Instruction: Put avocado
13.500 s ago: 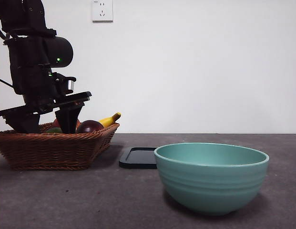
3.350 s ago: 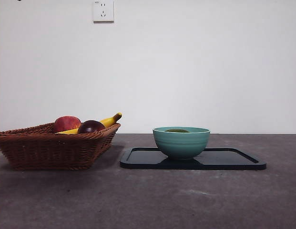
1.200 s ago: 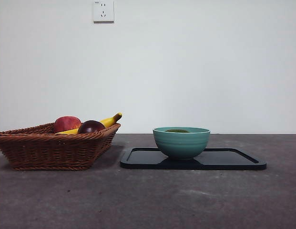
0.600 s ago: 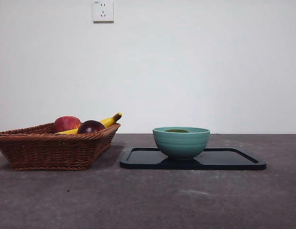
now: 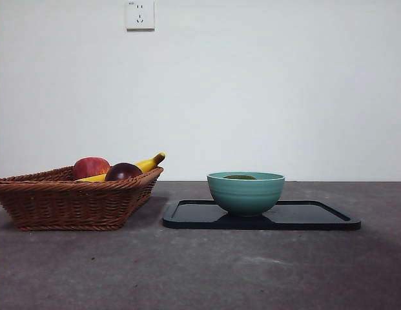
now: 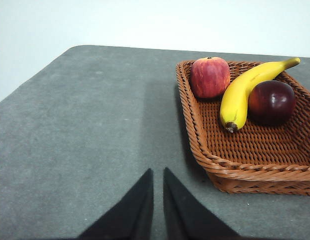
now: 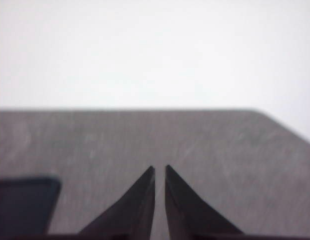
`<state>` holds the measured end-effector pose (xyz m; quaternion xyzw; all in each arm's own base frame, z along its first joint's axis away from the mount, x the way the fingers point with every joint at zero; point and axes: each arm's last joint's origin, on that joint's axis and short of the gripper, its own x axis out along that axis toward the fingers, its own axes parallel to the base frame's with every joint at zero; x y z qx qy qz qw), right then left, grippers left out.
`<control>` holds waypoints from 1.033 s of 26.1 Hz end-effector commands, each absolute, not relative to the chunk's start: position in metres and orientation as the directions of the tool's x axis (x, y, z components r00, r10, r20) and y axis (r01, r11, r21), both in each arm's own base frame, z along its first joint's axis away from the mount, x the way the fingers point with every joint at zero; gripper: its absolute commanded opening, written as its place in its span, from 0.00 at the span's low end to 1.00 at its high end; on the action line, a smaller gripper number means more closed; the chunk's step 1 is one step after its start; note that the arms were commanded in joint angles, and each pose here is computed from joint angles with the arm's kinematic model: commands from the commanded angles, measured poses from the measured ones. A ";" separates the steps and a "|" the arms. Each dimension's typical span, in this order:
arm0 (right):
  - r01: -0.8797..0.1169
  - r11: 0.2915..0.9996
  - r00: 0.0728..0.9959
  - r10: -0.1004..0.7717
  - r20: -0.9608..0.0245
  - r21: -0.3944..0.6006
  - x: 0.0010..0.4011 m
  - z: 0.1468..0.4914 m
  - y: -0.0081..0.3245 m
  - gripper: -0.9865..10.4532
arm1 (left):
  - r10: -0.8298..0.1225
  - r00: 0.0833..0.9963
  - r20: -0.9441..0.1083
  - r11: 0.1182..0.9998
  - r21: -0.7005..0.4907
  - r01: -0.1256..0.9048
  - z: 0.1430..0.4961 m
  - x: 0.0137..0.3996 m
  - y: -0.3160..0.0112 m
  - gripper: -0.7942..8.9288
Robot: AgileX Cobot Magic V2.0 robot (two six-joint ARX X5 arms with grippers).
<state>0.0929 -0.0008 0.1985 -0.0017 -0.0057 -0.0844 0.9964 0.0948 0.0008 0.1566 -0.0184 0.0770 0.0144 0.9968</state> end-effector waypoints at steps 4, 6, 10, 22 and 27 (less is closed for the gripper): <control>0.196 0.980 0.980 -0.196 -0.019 0.021 0.096 0.179 -0.006 0.11 | 0.026 0.983 -0.180 0.999 -0.022 -0.030 0.149 0.096 0.001 0.11; 0.225 0.974 0.974 -0.225 -0.021 0.010 0.096 0.175 -0.009 0.11 | 0.026 0.983 -0.181 0.999 -0.022 -0.030 0.149 0.096 0.001 0.11; 0.269 0.963 0.963 -0.269 -0.024 -0.014 0.096 0.165 -0.013 0.11 | 0.026 0.983 -0.180 0.999 -0.022 -0.030 0.149 0.096 0.001 0.11; 0.273 0.958 0.946 -0.284 -0.157 -0.087 0.094 0.151 -0.016 0.11 | 0.026 0.983 -0.180 0.999 -0.022 -0.030 0.149 0.096 0.001 0.11; 0.273 0.960 0.948 -0.279 -0.155 -0.060 0.095 0.151 -0.015 0.11 | 0.026 0.983 -0.180 0.999 -0.022 -0.030 0.149 0.096 0.001 0.11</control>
